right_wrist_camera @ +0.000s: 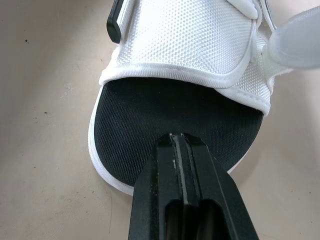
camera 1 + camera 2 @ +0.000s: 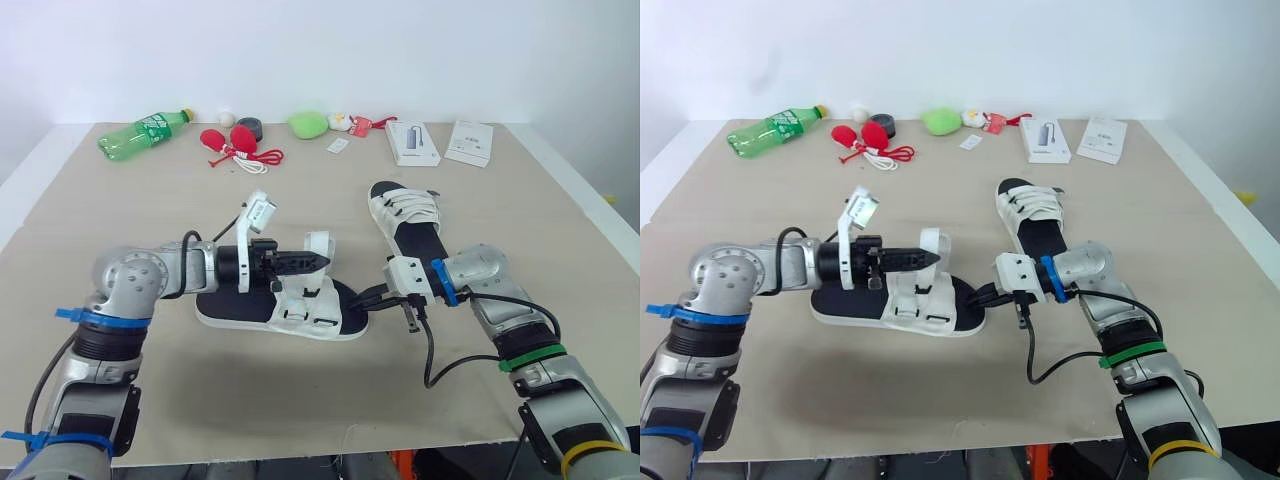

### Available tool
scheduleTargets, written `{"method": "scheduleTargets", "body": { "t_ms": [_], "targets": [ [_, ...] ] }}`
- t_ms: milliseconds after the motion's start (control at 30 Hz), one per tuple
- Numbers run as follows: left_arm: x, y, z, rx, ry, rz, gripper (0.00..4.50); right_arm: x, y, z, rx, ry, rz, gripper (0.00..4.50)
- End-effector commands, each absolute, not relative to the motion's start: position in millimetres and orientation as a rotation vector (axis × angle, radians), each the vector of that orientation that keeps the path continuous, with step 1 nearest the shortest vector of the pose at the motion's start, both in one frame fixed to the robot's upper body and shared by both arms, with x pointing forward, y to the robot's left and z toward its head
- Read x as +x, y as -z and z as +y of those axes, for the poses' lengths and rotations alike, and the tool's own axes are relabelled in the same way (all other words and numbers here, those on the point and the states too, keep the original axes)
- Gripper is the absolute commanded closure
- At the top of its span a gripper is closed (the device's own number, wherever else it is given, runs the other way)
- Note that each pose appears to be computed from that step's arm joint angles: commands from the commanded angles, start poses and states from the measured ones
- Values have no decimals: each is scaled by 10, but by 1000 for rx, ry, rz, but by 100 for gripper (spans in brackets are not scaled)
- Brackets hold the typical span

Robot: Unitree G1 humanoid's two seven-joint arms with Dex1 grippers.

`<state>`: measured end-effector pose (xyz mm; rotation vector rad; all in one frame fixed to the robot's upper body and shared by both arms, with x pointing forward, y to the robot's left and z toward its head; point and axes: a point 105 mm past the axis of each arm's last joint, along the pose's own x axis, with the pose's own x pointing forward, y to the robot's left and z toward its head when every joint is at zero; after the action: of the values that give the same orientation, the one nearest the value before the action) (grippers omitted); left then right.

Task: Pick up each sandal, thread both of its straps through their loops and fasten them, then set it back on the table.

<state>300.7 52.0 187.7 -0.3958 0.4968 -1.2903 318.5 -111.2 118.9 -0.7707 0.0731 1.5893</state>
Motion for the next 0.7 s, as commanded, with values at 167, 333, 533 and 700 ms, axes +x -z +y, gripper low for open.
{"method": "scheduleTargets", "body": {
  "t_ms": [167, 333, 533, 700],
  "targets": [
    [2889, -1971, 394, -342, 1409, 498, 444, 3134, -1020, -1181, -781, -1599, 154, 450],
    [2848, -2064, 306, -376, 1458, 483, 444, 3133, -1019, -1181, -783, -1593, 149, 450],
    [2815, -1916, 270, -382, 1433, 546, 444, 3131, -1015, -1163, -783, -1591, 141, 450],
    [2811, -1764, 289, -395, 1397, 591, 444, 3136, -1015, -1141, -780, -1593, 137, 450]
  ]
}}
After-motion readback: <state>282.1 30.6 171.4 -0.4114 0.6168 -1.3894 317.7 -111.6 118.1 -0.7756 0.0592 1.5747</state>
